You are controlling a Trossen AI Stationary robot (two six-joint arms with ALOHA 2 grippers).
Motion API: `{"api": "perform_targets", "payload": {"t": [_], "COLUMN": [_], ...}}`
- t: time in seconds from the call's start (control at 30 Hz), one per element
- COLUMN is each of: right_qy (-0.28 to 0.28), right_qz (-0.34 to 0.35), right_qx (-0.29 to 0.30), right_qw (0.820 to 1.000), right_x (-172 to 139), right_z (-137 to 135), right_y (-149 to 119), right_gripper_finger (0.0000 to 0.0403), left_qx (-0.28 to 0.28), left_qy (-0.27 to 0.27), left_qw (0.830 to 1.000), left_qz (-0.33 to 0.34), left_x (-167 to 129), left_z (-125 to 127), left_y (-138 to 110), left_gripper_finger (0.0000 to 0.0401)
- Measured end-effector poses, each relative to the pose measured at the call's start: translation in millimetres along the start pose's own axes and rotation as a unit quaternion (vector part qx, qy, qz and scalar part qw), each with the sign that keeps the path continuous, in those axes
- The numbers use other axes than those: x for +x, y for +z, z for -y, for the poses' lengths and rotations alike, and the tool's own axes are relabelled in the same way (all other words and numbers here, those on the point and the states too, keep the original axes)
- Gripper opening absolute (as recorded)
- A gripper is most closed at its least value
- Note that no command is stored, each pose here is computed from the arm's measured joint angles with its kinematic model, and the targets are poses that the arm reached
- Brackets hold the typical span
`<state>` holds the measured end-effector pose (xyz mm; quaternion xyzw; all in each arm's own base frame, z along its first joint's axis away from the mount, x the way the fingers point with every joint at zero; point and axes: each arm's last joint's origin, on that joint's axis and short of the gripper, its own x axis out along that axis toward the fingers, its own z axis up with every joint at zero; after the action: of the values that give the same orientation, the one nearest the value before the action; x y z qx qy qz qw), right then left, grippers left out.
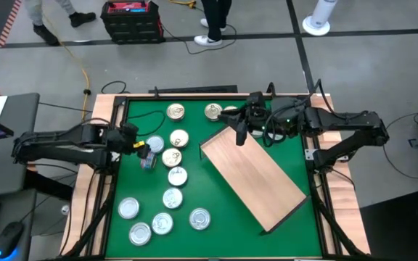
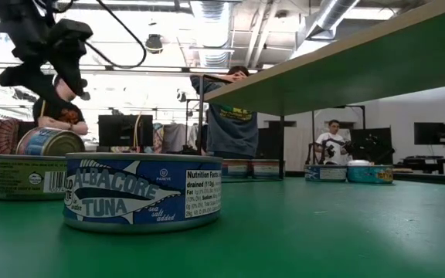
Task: Stack canned seafood by type on shelf
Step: Put the blue and pink tuna can on the shelf
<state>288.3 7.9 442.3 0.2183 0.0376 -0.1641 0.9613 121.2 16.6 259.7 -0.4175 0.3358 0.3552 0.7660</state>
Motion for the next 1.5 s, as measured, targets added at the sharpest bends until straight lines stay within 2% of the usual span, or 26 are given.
{"api": "perform_targets", "payload": {"t": [0.1,0.2,0.47,0.73,0.9,1.03,1.2,1.33,1.4,1.5], "right_qy": [-0.002,-0.006,-0.001,-0.004,-0.005,-0.001,0.004,0.004,0.005,0.006], "right_qz": [0.001,0.002,-0.004,-0.012,-0.015,-0.016,-0.015,-0.008,-0.005,-0.003], "right_qx": [-0.013,-0.022,-0.047,-0.064,-0.065,-0.065,-0.065,-0.062,-0.061,-0.06], "right_qw": [1.0,1.0,0.999,0.998,0.998,0.998,0.998,0.998,0.998,0.998], "right_x": [0.4,1.2,2.4,2.3,2.3,1.5,0.8,1.2,1.2,1.2], "right_z": [1.1,3.2,6.2,7.1,7.3,5.0,3.0,3.2,3.0,2.8], "right_y": [0.5,1.6,2.4,1.0,0.3,-0.7,-1.2,0.4,1.1,1.5], "right_gripper_finger": [0.0123,0.0123,0.0123,0.0122,0.0122,0.0122,0.0122,0.0122,0.0122,0.0122], "left_qx": [-0.018,-0.017,-0.002,0.017,0.028,0.055,0.098,0.165,0.205,0.284], "left_qy": [0.021,0.053,0.14,0.171,0.177,0.222,0.19,0.115,0.085,0.079], "left_qw": [0.999,0.998,0.989,0.984,0.982,0.97,0.967,0.963,0.956,0.936], "left_qz": [-0.024,-0.035,-0.041,-0.044,-0.055,-0.085,-0.136,-0.18,-0.189,-0.191], "left_x": [10.8,21.9,37.2,59.9,61.8,54.5,40.1,40.2,41.9,47.2], "left_z": [6.8,13.7,23.4,30.8,30.8,20.0,15.5,19.1,24.2,30.2], "left_y": [-2.5,-8.1,-23.6,-31.9,-33.0,-34.9,-33.9,-34.9,-37.2,-44.7], "left_gripper_finger": [0.0294,0.0306,0.0301,0.03,0.0299,0.0299,0.0299,0.0289,0.0279,0.0257]}}
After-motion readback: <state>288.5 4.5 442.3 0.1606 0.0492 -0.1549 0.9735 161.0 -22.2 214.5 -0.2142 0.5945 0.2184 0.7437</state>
